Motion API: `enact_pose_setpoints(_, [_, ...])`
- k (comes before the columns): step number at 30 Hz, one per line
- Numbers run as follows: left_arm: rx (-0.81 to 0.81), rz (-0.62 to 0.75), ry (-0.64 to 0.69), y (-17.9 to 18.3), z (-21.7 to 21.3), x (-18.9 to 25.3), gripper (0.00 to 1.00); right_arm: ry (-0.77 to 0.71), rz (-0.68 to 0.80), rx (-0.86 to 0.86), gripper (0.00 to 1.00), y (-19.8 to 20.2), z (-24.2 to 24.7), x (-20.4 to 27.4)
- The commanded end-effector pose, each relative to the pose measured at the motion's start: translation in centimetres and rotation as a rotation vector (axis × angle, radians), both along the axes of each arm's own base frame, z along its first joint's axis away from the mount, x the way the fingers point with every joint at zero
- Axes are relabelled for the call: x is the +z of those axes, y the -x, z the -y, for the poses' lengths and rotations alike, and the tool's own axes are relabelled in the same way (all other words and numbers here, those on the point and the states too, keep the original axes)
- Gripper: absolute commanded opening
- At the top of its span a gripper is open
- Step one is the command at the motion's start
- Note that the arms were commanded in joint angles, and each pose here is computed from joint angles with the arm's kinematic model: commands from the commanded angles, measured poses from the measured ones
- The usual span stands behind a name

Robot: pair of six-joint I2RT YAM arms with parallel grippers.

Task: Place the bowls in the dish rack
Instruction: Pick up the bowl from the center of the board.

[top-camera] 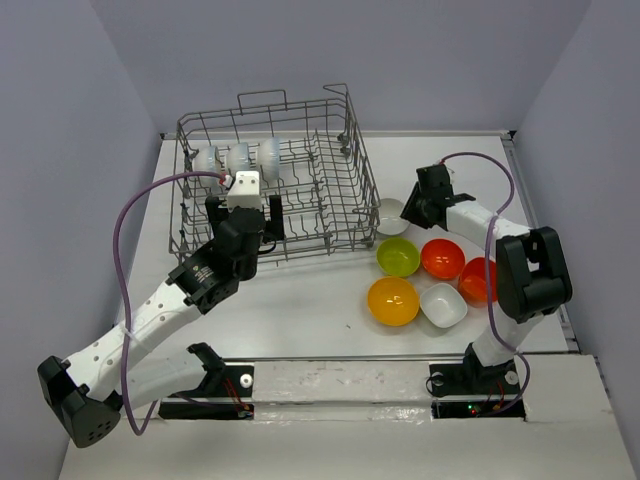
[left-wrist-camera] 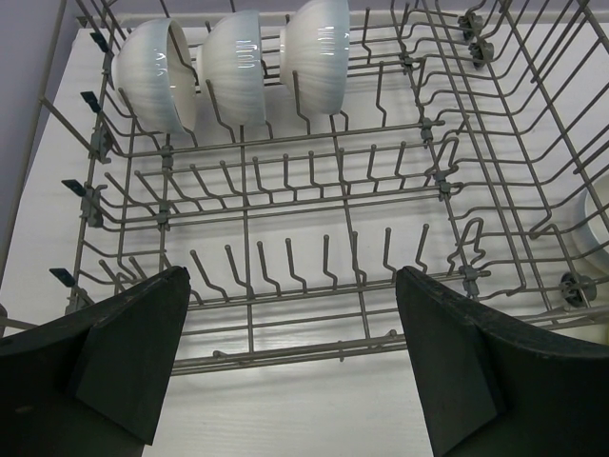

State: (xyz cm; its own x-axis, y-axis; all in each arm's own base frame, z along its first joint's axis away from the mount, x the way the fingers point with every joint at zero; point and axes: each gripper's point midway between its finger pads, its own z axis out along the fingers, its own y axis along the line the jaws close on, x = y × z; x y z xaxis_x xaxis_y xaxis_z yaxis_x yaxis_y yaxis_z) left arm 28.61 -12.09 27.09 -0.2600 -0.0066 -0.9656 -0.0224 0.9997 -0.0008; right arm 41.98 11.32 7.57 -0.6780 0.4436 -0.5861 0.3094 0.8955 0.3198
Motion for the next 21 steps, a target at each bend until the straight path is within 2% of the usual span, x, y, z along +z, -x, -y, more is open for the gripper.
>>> enact_pose_setpoints(1, [0.03, 0.017, -0.001, -0.2, -0.3, 0.1, 0.99, -0.023, 0.038, -0.019, 0.33, -1.2, 0.2, 0.0])
enact_pose_setpoints(5, [0.032, 0.014, -0.005, -0.2, -0.3, 0.0, 0.99, -0.03, 0.031, -0.014, 0.19, -1.2, 0.0, -0.3])
enact_pose_setpoints(8, [0.036, 0.01, -0.01, -0.3, -0.3, -0.2, 0.99, -0.03, 0.033, -0.014, 0.03, -1.2, 0.0, -0.3])
enact_pose_setpoints(21, [0.044, 0.01, -0.011, -0.4, -0.3, -0.3, 0.99, 0.039, 0.128, -0.113, 0.01, -1.1, 4.1, 4.6])
